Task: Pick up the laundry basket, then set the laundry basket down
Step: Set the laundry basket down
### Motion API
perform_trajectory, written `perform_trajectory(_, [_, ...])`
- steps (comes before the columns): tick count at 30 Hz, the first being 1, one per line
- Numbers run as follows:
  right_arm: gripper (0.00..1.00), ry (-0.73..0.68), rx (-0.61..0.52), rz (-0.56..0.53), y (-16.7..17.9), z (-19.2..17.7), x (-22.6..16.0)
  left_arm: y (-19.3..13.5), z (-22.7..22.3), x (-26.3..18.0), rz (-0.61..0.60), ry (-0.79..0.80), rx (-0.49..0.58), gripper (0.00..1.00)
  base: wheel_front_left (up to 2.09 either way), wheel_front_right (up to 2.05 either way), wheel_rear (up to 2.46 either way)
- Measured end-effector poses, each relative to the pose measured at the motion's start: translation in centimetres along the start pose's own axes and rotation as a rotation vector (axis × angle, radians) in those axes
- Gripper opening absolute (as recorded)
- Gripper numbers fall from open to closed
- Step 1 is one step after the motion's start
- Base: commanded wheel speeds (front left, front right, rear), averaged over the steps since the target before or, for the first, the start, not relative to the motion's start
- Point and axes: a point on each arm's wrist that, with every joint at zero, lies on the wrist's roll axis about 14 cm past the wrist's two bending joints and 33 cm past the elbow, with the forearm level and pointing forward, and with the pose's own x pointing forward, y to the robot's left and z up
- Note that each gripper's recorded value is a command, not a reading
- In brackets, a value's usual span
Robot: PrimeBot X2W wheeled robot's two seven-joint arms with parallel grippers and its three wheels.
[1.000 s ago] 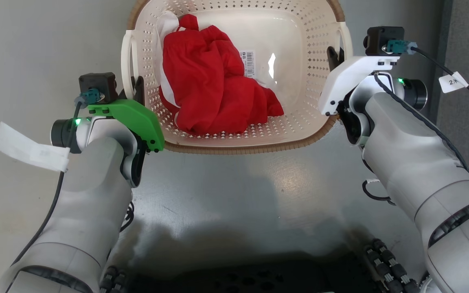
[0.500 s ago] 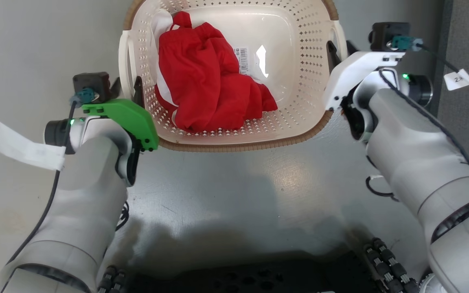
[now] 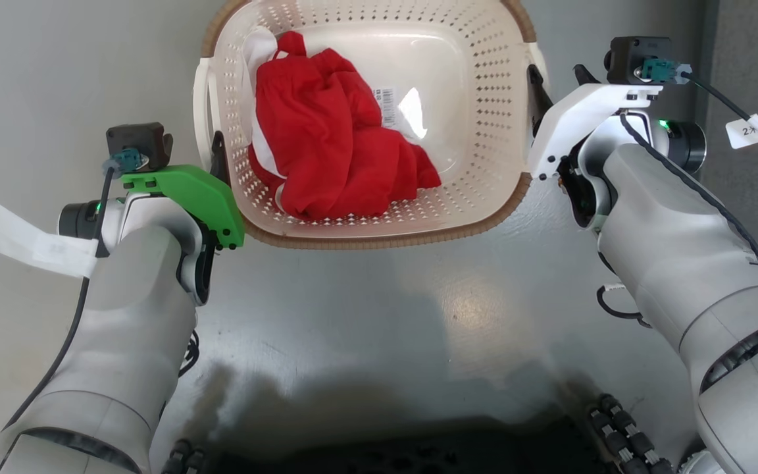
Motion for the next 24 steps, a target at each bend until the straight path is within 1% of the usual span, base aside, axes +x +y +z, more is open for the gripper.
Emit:
perform_trajectory(7, [1.00,-0.050,0.000,-0.003,-0.2,1.9,-1.2,-0.3,1.8,-0.8,-0.002,-0.038,0.015,1.00,0.00,0.00,0.00])
perform_trajectory(15, [1.00,-0.065,-0.004,-0.015,-0.5,2.3,-3.3,-1.2,4.1,-2.1,-0.016,-0.090,0.028,1.00,0.00,0.00,0.00])
perform_trajectory(20, [1.00,-0.085,-0.010,-0.017,-0.5,2.7,-4.7,-1.7,4.5,-3.3,-0.022,-0.108,0.027,1.00,0.00,0.00,0.00])
perform_trajectory(24, [1.00,-0.119,-0.016,-0.009,-0.2,3.7,-5.7,-2.7,6.6,-4.3,-0.046,-0.169,0.031,1.00,0.00,0.00,0.00])
